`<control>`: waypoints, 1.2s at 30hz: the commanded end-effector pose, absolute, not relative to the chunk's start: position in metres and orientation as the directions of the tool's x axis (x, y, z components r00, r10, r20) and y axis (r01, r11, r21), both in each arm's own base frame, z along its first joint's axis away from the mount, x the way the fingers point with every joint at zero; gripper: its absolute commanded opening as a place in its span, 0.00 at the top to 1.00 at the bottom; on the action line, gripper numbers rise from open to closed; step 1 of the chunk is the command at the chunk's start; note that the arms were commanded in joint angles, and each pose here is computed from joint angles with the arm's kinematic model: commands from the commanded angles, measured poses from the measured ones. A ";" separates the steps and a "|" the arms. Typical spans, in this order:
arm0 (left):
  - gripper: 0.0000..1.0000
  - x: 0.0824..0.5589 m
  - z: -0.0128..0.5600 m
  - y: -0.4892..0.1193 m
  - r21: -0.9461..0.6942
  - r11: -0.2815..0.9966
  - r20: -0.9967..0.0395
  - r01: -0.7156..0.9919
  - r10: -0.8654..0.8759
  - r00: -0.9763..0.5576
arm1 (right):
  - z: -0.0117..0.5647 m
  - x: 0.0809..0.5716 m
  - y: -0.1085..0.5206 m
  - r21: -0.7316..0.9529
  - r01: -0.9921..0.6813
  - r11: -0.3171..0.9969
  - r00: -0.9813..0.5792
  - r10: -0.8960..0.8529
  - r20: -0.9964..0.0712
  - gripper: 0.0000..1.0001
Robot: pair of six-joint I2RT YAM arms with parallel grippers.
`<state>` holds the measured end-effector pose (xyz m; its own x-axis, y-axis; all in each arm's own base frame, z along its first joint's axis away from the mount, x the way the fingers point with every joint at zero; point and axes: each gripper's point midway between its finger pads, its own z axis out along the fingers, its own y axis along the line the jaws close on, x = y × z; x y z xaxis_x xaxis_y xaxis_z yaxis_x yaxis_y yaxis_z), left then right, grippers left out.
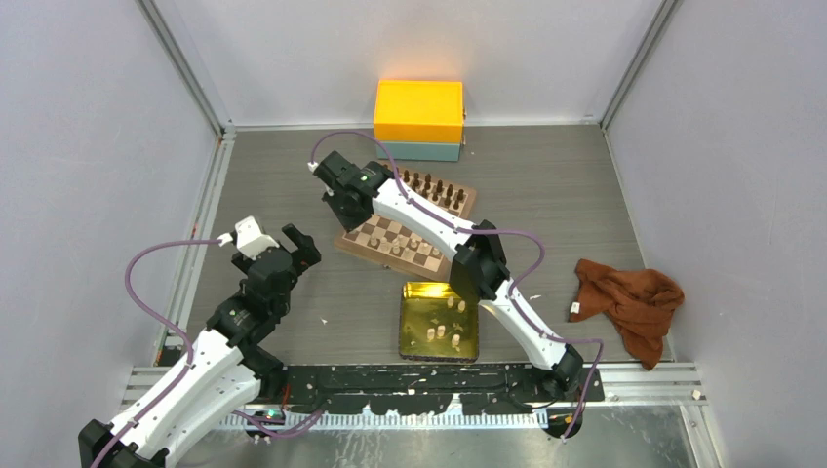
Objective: Set up the chess pieces on the board
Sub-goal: Place the chess piece on the chessboard.
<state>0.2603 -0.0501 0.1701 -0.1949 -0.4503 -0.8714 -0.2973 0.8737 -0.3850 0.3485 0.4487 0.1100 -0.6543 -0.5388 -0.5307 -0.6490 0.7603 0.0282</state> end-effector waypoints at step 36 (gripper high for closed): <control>0.03 0.267 0.176 -0.047 -0.409 0.859 -0.877 -0.308 -0.463 -0.128 | 0.097 0.371 0.465 0.138 -0.656 0.742 -0.672 -0.490 -0.555 0.93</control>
<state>0.2615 -0.0492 0.1642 -0.1896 -0.4450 -0.8752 -0.3012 0.8748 -0.3796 0.3623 0.4538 0.0726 -0.7011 -0.5192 -0.4887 -0.6410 0.7592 0.1130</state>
